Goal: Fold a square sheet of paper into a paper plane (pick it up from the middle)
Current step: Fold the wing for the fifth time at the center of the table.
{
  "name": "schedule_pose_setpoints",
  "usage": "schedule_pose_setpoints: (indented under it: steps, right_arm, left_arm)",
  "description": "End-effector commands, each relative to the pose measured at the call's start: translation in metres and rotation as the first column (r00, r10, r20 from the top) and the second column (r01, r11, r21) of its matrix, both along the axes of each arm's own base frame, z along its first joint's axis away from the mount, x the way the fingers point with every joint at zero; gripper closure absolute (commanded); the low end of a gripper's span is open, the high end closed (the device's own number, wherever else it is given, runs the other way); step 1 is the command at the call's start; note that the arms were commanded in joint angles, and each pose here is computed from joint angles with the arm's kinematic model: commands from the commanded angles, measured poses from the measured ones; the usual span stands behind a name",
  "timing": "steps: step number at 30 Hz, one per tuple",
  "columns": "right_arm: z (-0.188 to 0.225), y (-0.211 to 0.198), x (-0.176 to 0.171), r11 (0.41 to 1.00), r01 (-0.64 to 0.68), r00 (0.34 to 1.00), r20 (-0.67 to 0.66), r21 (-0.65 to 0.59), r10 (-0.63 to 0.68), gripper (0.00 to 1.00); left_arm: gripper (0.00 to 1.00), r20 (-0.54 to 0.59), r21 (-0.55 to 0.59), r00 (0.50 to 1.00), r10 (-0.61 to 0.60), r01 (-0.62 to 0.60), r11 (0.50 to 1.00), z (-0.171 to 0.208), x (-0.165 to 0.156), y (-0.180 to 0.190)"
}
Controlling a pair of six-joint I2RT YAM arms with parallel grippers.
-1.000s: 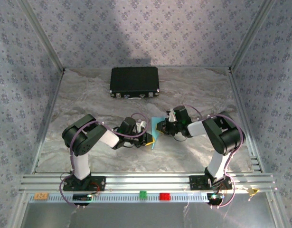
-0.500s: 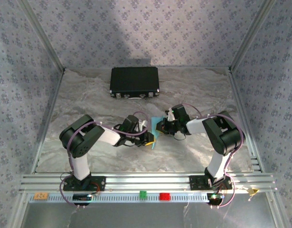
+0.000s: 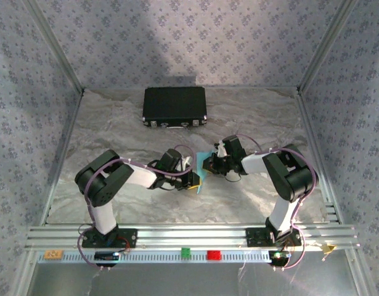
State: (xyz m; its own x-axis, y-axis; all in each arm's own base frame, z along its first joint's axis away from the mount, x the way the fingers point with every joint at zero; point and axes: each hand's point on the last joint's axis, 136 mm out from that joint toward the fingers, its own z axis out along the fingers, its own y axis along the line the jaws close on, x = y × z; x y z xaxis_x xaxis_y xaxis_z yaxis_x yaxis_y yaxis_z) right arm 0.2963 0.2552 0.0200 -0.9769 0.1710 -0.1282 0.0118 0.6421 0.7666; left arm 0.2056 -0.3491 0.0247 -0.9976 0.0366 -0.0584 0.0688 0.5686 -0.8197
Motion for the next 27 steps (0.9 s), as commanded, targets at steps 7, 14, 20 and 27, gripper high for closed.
schedule_pose_setpoints:
  steps: [7,14,20,27]
  right_arm:
    - [-0.044,-0.025,-0.019,0.985,0.029,0.994,-0.099,-0.172,-0.046,0.91]
    - [-0.044,-0.025,-0.019,0.984,0.03,0.994,-0.101,-0.174,-0.048,0.91]
    - [-0.045,-0.026,-0.02,0.983,0.032,0.994,-0.101,-0.179,-0.05,0.91]
    - [-0.046,-0.027,-0.02,0.983,0.032,0.993,-0.103,-0.182,-0.051,0.92]
  left_arm:
    - [0.98,-0.092,0.136,0.995,-0.04,0.053,0.989,-0.032,-0.03,0.023]
    - [0.92,-0.1,0.127,0.993,-0.056,0.068,0.989,-0.03,-0.036,0.024]
    - [0.93,-0.093,0.125,0.993,-0.069,0.08,0.989,-0.024,-0.039,0.025]
    - [0.99,-0.097,0.127,0.992,-0.081,0.093,0.988,-0.025,-0.042,0.025]
